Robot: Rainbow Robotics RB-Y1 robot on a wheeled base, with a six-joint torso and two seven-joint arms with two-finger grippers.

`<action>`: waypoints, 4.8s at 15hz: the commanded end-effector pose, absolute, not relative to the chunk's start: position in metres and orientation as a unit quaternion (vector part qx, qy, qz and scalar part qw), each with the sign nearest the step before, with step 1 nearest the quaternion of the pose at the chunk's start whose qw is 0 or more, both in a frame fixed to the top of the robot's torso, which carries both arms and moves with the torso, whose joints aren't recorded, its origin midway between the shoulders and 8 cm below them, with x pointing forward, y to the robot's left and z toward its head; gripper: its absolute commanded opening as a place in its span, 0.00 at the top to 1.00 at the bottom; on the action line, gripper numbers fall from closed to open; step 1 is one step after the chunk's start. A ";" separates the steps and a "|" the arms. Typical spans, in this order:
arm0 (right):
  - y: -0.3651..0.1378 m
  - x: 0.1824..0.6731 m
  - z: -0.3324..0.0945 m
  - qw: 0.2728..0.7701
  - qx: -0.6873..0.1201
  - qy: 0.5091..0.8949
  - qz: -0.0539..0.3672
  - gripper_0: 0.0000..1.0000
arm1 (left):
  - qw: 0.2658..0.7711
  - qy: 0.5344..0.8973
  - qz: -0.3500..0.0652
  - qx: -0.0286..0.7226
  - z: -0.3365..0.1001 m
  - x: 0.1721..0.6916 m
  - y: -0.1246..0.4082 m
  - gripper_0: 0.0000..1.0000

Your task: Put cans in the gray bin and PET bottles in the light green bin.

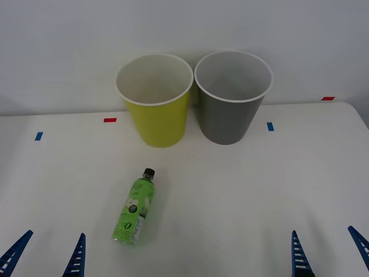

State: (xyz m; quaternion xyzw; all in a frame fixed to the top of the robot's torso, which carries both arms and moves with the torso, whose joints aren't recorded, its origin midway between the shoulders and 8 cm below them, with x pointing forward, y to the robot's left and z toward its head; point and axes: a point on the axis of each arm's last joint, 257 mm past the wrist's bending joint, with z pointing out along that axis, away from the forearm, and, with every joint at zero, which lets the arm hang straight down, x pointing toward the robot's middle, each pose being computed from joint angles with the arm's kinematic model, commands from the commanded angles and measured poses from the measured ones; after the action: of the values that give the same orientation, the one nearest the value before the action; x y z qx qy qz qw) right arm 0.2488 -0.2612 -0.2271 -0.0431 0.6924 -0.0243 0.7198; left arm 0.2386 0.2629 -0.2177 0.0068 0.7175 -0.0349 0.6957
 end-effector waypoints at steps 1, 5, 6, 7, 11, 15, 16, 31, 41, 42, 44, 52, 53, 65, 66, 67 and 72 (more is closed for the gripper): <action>-0.261 0.249 -0.227 0.720 -0.043 0.692 -0.024 0.00 | 0.696 0.717 -0.035 0.007 -0.218 0.239 0.263 0.00; -0.261 0.249 -0.227 0.720 -0.043 0.692 -0.024 0.00 | 0.696 0.717 -0.035 0.007 -0.218 0.239 0.263 0.00; -0.261 0.249 -0.227 0.720 -0.043 0.692 -0.024 0.00 | 0.696 0.717 -0.035 0.007 -0.218 0.239 0.263 0.00; -0.261 0.249 -0.227 0.720 -0.043 0.692 -0.024 0.00 | 0.696 0.717 -0.035 0.007 -0.218 0.239 0.263 0.00; -0.261 0.249 -0.227 0.720 -0.043 0.692 -0.024 0.00 | 0.681 0.731 -0.038 0.017 -0.237 0.240 0.264 0.00; -0.261 0.249 -0.227 0.720 -0.043 0.692 -0.024 0.00 | 0.675 0.736 -0.037 0.042 -0.240 0.243 0.262 0.00; -0.261 0.249 -0.227 0.720 -0.043 0.692 -0.024 0.00 | 0.661 0.747 -0.038 0.051 -0.248 0.244 0.259 0.00; -0.261 0.249 -0.227 0.720 -0.043 0.692 -0.024 0.00 | 0.585 0.788 -0.076 0.178 -0.233 0.295 0.240 0.00; -0.261 0.249 -0.227 0.720 -0.043 0.692 -0.024 0.00 | 0.437 0.878 -0.114 0.156 -0.221 0.320 0.215 0.00; -0.261 0.249 -0.227 0.720 -0.043 0.692 -0.024 0.00 | 0.423 0.885 -0.118 0.154 -0.221 0.322 0.212 0.00; -0.261 0.249 -0.227 0.720 -0.043 0.692 -0.024 0.00 | 0.395 0.897 -0.123 0.153 -0.223 0.322 0.210 0.00; -0.261 0.249 -0.227 0.720 -0.043 0.692 -0.024 0.00 | 0.341 0.924 -0.134 0.114 -0.227 0.333 0.194 0.00; -0.261 0.249 -0.227 0.720 -0.043 0.692 -0.024 0.00 | 0.339 0.925 -0.127 0.117 -0.228 0.335 0.191 0.00; -0.261 0.249 -0.227 0.720 -0.043 0.692 -0.024 0.00 | 0.307 0.942 -0.080 0.112 -0.235 0.355 0.158 0.00; -0.261 0.249 -0.227 0.720 -0.043 0.692 -0.024 0.00 | 0.310 0.940 -0.065 0.125 -0.242 0.360 0.154 0.00; -0.261 0.249 -0.227 0.720 -0.043 0.692 -0.024 0.00 | 0.309 0.940 -0.060 0.131 -0.245 0.368 0.147 0.00; -0.261 0.249 -0.227 0.720 -0.043 0.692 -0.024 0.00 | 0.266 0.954 -0.060 0.120 -0.248 0.367 0.127 0.00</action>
State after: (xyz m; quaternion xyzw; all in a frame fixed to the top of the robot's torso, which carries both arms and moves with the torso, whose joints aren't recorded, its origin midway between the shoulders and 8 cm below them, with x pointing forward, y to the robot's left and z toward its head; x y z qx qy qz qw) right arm 0.2488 -0.2612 -0.2271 -0.0431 0.6924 -0.0243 0.7198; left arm 0.3672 0.1302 -0.2501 0.1181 0.9527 -0.0639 0.2727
